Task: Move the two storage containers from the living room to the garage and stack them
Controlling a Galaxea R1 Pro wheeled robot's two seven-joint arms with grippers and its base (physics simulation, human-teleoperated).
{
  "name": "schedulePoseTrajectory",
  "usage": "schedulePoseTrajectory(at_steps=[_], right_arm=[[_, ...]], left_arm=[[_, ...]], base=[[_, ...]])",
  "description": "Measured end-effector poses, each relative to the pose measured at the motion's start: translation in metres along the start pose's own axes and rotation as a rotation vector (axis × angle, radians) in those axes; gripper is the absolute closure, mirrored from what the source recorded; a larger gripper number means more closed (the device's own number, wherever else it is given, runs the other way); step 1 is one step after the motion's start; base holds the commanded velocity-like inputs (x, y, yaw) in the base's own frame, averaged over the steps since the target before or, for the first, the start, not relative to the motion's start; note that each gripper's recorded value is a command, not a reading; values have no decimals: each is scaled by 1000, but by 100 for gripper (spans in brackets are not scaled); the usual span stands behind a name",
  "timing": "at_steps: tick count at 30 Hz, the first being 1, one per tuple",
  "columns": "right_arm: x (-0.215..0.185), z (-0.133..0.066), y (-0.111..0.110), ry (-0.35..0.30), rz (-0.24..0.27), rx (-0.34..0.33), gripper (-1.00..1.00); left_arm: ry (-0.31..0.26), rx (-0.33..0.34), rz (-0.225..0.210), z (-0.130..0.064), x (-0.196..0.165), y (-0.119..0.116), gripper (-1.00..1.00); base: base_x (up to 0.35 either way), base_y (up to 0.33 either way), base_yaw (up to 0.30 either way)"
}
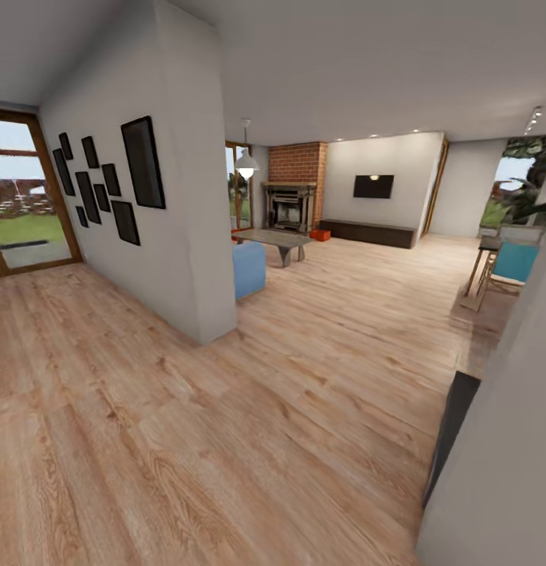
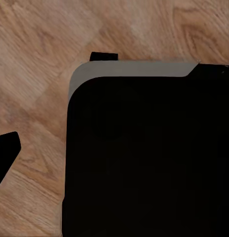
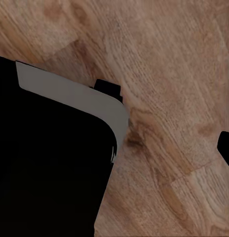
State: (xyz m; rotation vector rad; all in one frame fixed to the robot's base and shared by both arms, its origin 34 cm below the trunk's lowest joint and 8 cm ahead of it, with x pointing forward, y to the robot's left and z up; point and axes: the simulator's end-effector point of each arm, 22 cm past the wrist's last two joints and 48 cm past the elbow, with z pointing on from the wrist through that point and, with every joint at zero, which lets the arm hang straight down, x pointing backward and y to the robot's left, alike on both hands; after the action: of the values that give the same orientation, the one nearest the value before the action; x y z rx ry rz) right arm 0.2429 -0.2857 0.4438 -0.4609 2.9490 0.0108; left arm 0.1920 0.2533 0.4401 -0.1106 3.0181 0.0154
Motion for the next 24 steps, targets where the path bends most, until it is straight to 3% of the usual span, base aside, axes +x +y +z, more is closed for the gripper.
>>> schedulePoseTrajectory(at_steps=[24], right_arm=[[0,0,0,0,0,0,-100]], left_arm=[[0,0,1,0,0,0,-100]], base=[[321,0,12]])
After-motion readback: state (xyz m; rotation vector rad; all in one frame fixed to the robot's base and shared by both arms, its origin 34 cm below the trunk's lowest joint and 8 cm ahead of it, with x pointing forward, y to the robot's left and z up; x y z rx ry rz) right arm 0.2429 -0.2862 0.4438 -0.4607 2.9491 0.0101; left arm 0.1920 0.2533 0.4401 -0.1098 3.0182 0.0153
